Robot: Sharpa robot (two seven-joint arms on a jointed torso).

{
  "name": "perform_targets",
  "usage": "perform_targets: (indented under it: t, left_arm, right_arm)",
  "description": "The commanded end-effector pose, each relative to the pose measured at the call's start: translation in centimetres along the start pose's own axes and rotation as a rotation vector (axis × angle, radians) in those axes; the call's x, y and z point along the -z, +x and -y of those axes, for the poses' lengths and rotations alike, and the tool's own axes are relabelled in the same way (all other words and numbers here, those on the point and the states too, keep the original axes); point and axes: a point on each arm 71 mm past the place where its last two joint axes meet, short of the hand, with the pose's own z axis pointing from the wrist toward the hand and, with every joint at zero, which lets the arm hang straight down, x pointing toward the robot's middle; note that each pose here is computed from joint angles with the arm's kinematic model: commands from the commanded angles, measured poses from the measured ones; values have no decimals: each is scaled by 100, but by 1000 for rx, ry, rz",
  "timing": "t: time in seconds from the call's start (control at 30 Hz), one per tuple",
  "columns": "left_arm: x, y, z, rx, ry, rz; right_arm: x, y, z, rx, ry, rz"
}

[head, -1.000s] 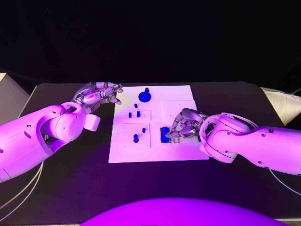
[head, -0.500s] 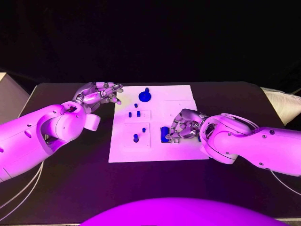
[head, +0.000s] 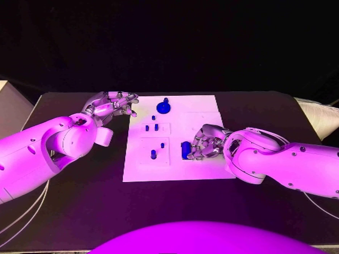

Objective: Assemble the parts on the task board

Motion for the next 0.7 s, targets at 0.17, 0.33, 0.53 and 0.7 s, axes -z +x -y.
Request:
perform_targets:
  t: [0.17, 0.33, 0.53, 0.7]
  left_arm:
    - [0, 6, 5, 4, 3, -1]
    - [0, 6, 5, 3, 2, -2]
    - [-2, 5, 3, -1, 1, 0]
    - [-4, 5, 0, -3, -1, 1]
  right_arm:
    - [-18, -40, 67, 59, 19, 36]
    - [-20, -27, 68, 69, 17, 17]
    - [-19, 35, 46, 85, -20, -68]
    - [-13, 58, 30, 83, -39, -97]
